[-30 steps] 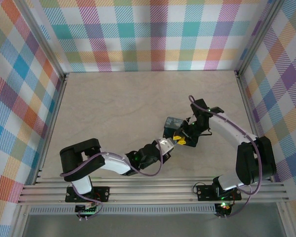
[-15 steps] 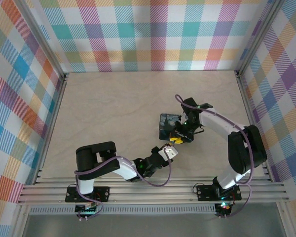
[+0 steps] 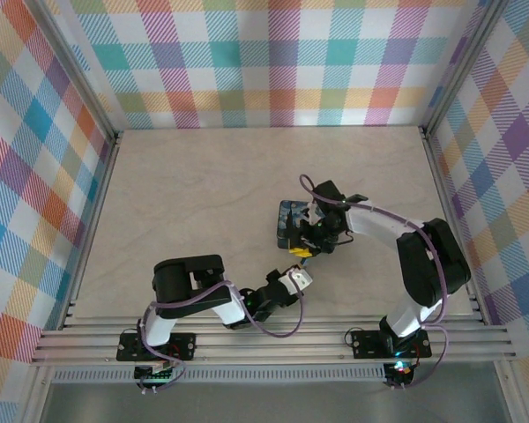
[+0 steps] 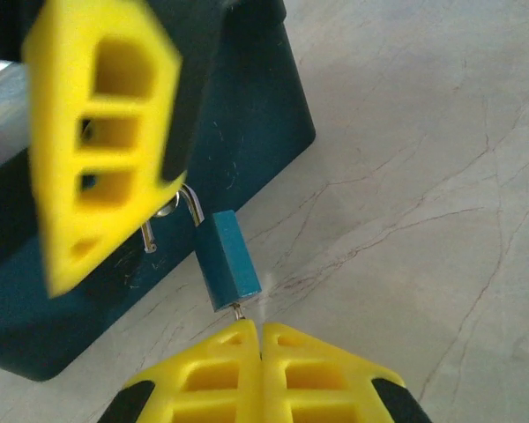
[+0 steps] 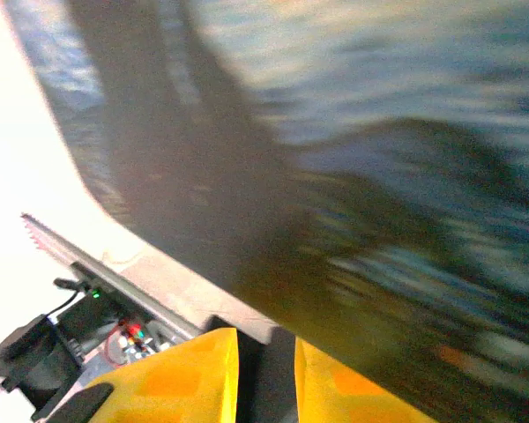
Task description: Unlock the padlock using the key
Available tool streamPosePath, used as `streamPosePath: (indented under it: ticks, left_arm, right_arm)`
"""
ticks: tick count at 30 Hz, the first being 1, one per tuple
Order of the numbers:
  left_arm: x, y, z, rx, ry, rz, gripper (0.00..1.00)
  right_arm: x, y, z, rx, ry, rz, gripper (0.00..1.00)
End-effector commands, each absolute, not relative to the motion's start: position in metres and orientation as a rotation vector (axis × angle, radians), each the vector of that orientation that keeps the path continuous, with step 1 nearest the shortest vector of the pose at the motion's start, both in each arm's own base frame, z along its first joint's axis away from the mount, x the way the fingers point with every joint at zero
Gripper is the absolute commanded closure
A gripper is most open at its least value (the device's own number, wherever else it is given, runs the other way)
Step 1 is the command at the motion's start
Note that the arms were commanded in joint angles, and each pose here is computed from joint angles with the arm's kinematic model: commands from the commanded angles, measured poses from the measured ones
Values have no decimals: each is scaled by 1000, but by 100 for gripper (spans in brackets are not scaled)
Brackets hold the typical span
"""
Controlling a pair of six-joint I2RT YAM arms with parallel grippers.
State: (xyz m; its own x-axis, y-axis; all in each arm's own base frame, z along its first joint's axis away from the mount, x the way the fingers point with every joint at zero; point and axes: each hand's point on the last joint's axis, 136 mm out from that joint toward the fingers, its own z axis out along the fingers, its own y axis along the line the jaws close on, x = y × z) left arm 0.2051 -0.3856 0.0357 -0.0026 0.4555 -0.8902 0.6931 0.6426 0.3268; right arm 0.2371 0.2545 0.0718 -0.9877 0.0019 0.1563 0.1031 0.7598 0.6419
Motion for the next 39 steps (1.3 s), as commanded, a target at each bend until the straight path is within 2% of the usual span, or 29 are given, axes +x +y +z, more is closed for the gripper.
streamPosePath:
  ticks: [1, 5, 8, 11, 20, 32, 39]
  left_arm:
    - [177, -389, 10, 1095, 1646, -316, 100]
    - [180, -381, 9, 1063, 1653, -309, 100]
    - [185, -373, 11, 1032, 1669, -315, 100]
    - [188, -367, 18, 1003, 1689, -351, 100]
    - [193, -359, 42, 915, 1748, -421, 100]
    - [202, -355, 65, 845, 1844, -550, 100]
    - [213, -357, 73, 783, 1906, -677, 100]
  right_arm:
    - [205, 246, 32, -248, -2662, -898, 75]
    - [211, 244, 32, -255, -2711, -910, 71]
    - [216, 240, 38, -270, -2761, -903, 55]
    - [221, 235, 51, -294, -2830, -904, 47]
    - [230, 217, 99, -356, -3032, -1012, 45]
    - [237, 172, 67, -340, -3365, -871, 50]
    - [261, 173, 51, -90, -3513, -791, 52]
